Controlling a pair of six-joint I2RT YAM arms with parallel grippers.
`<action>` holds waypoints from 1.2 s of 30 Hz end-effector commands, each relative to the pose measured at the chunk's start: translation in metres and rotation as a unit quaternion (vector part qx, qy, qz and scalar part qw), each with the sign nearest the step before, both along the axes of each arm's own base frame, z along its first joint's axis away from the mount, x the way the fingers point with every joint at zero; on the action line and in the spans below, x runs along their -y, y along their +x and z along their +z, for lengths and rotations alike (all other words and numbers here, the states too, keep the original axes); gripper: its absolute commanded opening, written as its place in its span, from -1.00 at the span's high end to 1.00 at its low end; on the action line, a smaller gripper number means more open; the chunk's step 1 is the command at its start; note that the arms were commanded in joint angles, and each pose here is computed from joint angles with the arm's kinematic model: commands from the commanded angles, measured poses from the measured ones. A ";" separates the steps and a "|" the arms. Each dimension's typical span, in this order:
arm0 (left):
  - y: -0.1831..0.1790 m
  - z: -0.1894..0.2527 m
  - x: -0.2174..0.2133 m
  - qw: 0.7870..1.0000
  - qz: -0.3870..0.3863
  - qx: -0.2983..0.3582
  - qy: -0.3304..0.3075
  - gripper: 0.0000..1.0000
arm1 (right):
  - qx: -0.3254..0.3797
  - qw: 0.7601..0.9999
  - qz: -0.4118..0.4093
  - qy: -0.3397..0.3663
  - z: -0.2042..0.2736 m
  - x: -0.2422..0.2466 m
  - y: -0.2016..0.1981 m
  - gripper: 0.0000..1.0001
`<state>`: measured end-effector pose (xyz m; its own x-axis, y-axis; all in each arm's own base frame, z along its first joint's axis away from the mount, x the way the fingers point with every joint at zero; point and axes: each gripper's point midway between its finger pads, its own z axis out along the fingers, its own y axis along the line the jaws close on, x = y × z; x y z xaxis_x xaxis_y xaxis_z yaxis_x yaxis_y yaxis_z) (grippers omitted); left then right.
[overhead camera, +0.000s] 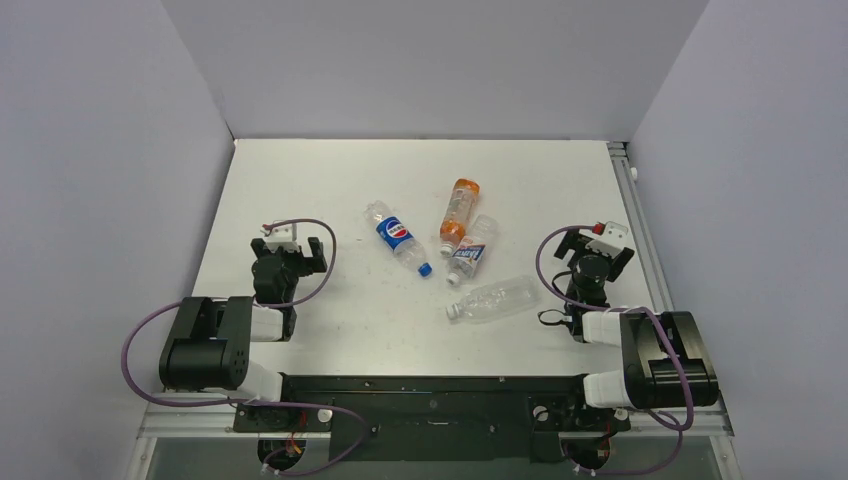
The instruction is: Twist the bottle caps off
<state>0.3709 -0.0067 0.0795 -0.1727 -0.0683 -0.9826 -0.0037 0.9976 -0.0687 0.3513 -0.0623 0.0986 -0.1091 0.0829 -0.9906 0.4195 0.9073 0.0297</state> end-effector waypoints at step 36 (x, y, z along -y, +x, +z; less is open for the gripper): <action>-0.006 0.096 0.180 0.747 -0.590 -0.177 0.250 -0.93 | -0.068 0.940 0.252 0.219 0.162 -0.157 0.068 -0.76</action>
<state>0.3963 -0.1517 0.1910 -0.2662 0.5384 -0.7995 0.8491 0.5235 0.0699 0.4280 0.1112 0.2046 -0.4946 0.3723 -0.7854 -0.0200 0.8985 0.4385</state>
